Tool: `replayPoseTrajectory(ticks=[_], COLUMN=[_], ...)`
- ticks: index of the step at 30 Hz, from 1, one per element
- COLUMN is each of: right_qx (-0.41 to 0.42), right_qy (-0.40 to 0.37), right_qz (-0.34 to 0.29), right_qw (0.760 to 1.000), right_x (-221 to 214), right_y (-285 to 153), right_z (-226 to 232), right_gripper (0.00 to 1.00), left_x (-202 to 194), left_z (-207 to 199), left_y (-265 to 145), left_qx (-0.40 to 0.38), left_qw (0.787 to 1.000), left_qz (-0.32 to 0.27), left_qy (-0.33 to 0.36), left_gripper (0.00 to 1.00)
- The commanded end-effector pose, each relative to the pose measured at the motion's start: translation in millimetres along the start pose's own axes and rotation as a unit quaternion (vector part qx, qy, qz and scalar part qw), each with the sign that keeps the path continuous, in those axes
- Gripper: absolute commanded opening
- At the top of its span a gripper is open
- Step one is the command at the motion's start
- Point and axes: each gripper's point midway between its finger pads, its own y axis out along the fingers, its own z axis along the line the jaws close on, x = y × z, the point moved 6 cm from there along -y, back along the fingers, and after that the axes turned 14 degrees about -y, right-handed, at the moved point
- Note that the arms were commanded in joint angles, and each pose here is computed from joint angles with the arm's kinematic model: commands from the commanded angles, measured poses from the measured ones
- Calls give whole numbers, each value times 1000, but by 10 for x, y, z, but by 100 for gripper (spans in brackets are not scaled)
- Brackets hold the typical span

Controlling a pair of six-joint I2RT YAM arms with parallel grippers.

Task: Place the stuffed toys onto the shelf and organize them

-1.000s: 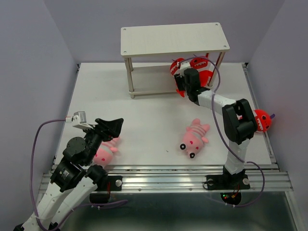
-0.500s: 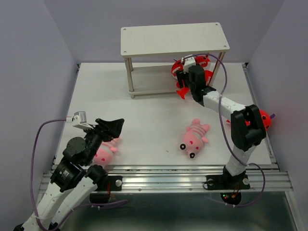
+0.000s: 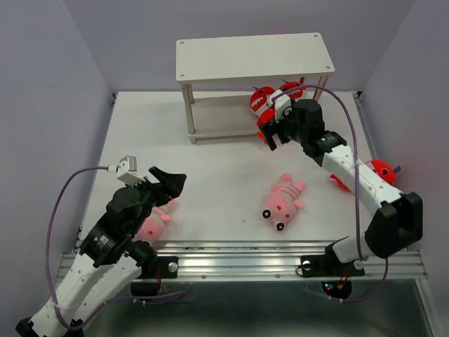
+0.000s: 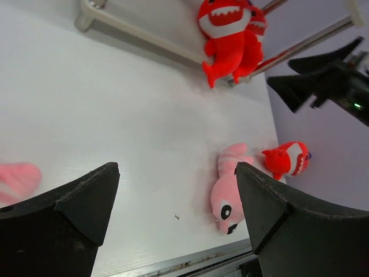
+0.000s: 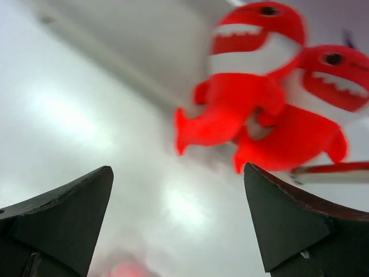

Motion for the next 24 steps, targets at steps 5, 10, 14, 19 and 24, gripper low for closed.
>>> replayPoseTrajectory(ticks=[5,10,14,19,24], right_qx=[364,349,345,322,316], right_qy=[-11,-14,-11,-1,5], right_qz=[-57,-32,-36,-43,-51], right_qw=[930,937,938,946,947], right_x=[-352,-647,-708,-746,-792], right_y=[-1067,-1177,-1230,-1250,-1277], right_z=[1064,1157,1179,1091,1089], right_gripper=[100,100,100,100,100], left_x=[61,-2,-92,-88,42], left_z=[415,654,771,841,977], left_y=[60,81,197,376,586], left_qx=[261,363,404,431,477], left_qw=[958,924,908,896,873], left_qz=[-64,-77,-74,-89,-100], left_qy=[-102,-93,-82,-61,-29], left_gripper=[90,89,89,93,99])
